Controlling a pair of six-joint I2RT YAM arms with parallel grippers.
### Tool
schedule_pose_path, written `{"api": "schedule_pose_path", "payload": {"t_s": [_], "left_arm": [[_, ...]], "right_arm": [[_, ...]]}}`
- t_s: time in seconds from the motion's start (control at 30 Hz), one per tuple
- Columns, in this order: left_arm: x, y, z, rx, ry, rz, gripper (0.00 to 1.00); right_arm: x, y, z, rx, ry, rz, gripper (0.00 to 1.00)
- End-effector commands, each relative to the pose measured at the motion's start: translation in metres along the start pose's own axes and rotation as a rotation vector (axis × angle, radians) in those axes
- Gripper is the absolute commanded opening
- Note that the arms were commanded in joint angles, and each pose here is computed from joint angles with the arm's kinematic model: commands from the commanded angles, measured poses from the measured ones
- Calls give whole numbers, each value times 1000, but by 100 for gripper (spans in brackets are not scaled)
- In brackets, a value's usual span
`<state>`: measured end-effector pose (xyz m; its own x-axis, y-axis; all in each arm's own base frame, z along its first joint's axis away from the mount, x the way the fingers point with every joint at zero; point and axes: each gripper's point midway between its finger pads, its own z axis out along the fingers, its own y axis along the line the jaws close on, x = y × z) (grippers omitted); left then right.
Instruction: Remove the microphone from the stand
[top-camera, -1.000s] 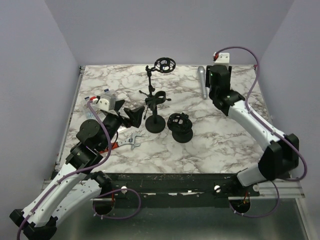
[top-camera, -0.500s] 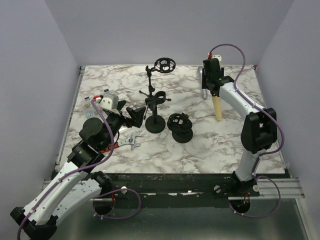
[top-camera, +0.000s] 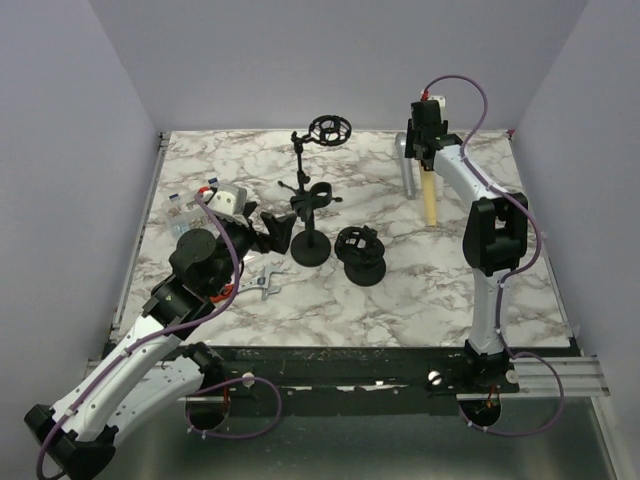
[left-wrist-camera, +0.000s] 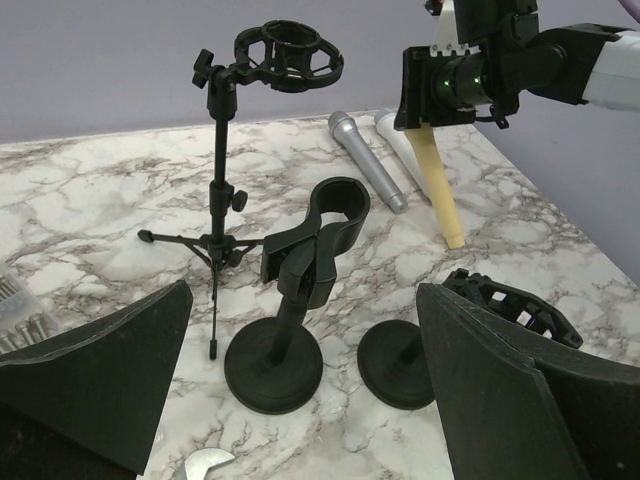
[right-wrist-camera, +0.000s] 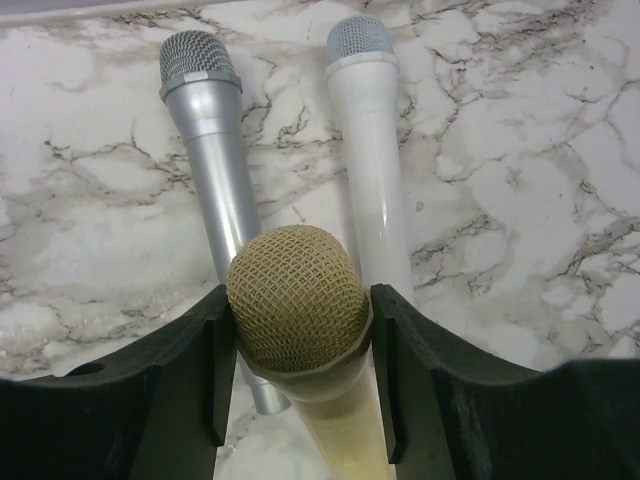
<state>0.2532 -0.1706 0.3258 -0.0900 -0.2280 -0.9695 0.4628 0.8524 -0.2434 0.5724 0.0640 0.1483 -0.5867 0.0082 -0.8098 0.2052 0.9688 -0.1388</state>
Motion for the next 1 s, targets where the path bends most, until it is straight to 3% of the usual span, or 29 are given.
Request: {"api": "schedule_pose_path", "payload": {"t_s": [0.0,0.4,0.77,0.97], "left_arm": [[-7,4,2,-30,-8,10,99],[4,5,10,-38,31,22,99],[10,5,14,-41,51,25,99],[13,6,15,-45,61,26,99]], "right_arm": [[-18,3,24,4,-45,30,1],[-30,2,84,16,-86,65,1],[-33,13,116,-42,-133,77,19],[-24,18,127,-51,-123,96,22]]}}
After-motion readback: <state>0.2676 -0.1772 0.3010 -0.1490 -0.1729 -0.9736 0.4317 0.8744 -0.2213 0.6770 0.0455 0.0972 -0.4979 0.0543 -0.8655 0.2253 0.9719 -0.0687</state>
